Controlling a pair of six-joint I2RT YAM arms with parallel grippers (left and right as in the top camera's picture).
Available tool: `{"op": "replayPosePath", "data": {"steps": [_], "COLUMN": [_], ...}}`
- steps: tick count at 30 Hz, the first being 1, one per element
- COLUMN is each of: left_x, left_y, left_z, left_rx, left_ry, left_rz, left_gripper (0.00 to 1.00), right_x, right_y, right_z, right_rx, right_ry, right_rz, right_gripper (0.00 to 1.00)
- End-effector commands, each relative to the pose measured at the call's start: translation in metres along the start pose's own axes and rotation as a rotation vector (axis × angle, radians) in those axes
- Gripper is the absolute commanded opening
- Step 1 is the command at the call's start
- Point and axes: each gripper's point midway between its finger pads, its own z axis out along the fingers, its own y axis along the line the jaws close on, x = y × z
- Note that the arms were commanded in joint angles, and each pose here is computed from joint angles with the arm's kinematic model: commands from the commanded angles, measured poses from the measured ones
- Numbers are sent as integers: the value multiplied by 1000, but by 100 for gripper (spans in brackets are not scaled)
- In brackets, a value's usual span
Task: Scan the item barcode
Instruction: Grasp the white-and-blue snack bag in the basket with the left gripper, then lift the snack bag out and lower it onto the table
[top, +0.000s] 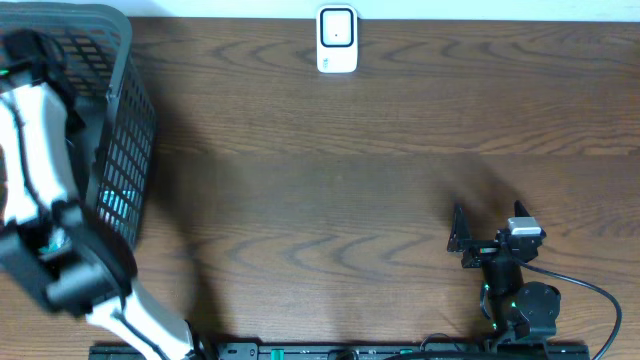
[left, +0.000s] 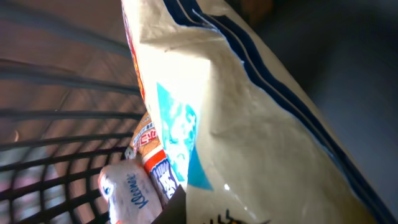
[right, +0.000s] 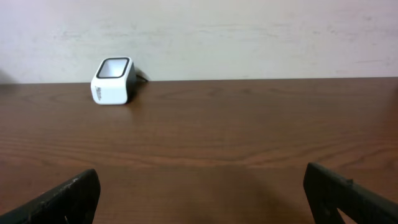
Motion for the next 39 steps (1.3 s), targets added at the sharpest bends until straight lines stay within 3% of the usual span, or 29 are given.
{"op": "replayPosePath", "data": {"steps": [1,8,16,21,27,33,39], "left_x": [-23,-47,-48,-46,-42,-14,17], "left_y": [14,30,49,29,57,60,16], "left_z": [-66,-169,-220,-281,-368,-414,-440], "left_rx": [151,429,516,811,1068,1245,1440], "left_ry": [-146,-392,-517,-611,-756,-769,-643], "left_rz": [-142,-241,-276,-216,-395,-366,-207], "left_gripper": [7,7,7,7,7,7,8], "right_x": [1,1,1,1,1,1,1], "right_y": [-3,-3,-3,-3,-3,-3,-3], "right_z": [0,0,0,0,0,0,0], "right_rx": [15,15,15,15,15,15,15], "right_ry": [1,1,1,1,1,1,1], "right_rz": [10,11,10,10,10,10,10], "right_gripper": [99,99,99,99,99,99,99]}}
